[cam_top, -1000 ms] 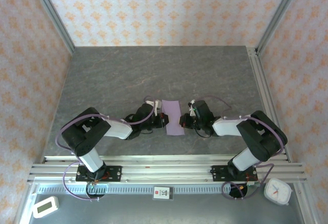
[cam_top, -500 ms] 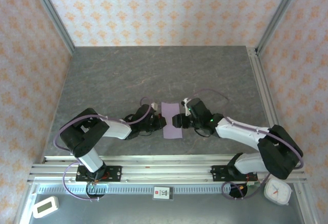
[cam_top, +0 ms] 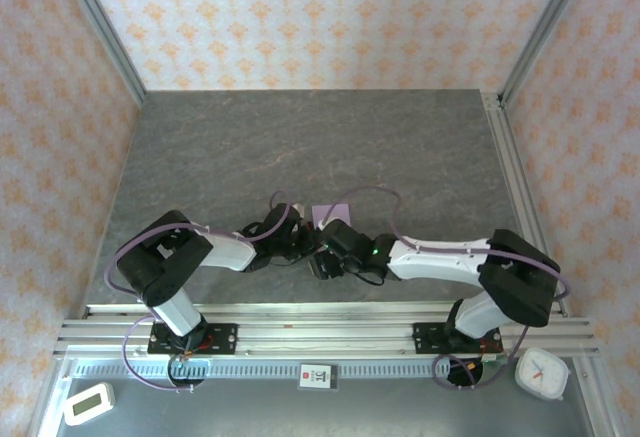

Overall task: Fold a paper plane with a square sheet of paper (pick it up from the middle)
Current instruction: Third fold the triangle at the center of the table.

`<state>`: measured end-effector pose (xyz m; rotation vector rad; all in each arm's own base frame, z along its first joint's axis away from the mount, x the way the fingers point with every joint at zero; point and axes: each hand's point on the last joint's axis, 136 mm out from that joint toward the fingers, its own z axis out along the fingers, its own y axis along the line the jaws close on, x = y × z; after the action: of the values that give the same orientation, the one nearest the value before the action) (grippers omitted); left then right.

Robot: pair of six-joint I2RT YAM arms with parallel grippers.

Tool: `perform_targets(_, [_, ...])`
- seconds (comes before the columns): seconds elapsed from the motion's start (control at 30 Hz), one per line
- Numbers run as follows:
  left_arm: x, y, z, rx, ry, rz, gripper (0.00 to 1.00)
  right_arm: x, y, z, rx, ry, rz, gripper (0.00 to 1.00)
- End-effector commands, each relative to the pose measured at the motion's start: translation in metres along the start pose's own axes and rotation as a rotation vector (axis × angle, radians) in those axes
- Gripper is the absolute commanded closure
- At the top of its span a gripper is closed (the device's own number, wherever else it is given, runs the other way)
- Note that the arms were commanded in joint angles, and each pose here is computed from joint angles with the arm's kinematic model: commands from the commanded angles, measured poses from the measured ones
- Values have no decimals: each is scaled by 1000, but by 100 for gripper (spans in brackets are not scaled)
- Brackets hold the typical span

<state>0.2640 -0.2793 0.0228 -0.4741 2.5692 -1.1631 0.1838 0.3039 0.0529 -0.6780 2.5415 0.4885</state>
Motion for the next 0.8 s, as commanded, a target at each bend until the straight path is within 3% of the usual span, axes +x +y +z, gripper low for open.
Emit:
perform_targets(0.0, [-3,-3,1,9,12,-31,100,-3,-6,3,79,-2,-38,38])
perform_targets(0.27, [-4,-1,0,7,13,-32,100,4,-7,13,112,26,-59,45])
perform_targets(0.5, [-5,1,0,4,13,-29,100,2,-8,5,114,7,-48,67])
perform_targets(0.73, [-8,-2,0,8,4,-14,100,-4,-7,-1,108,-11,-50,100])
perform_targets(0.77, [-8,-3,0,9,4,-8,100,-5,-6,-1,106,-11,-53,100])
